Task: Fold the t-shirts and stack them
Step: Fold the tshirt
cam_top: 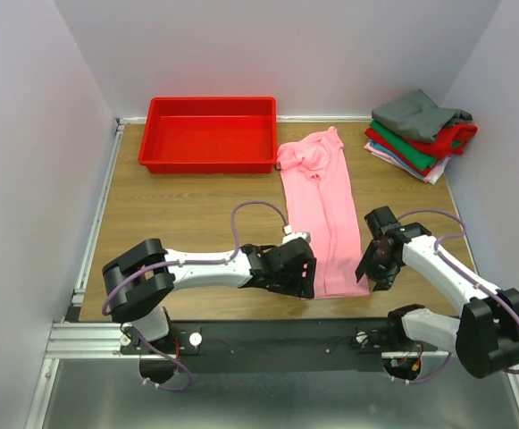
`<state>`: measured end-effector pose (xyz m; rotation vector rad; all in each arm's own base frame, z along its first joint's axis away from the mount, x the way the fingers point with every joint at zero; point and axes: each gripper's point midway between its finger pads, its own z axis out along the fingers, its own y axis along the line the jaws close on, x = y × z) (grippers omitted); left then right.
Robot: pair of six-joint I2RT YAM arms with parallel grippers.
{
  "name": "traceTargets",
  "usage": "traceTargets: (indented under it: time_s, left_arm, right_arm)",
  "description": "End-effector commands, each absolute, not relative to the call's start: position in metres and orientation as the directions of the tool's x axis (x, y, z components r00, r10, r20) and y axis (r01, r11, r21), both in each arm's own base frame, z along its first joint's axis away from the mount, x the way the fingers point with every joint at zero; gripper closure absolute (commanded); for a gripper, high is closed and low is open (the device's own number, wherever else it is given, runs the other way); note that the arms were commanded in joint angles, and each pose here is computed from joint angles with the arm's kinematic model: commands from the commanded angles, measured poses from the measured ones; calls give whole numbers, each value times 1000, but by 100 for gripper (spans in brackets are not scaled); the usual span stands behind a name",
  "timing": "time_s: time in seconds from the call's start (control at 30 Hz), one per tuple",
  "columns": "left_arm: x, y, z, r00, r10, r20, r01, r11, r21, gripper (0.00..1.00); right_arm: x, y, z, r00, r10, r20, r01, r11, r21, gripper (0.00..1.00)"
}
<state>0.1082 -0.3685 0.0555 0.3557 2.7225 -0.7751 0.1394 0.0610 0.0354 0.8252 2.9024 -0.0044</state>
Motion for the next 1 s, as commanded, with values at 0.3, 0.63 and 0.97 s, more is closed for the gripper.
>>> traceTargets:
  time_s: [0.3, 0.63, 0.97]
  left_arm:
    - [110, -366, 19, -926, 202, -320, 305, 899, -315, 36]
    - [109, -362, -6, -926, 251, -282, 318, 920, -227, 60]
    - [103, -338, -8, -945, 210, -251, 258, 949, -180, 100]
  right_arm:
    - [148, 61, 25, -849, 513, -129, 515, 857, 19, 48]
    - [147, 65, 30, -858, 496, -132, 493, 868, 58, 48]
    - [141, 69, 30, -884, 458, -97, 453, 889, 69, 47]
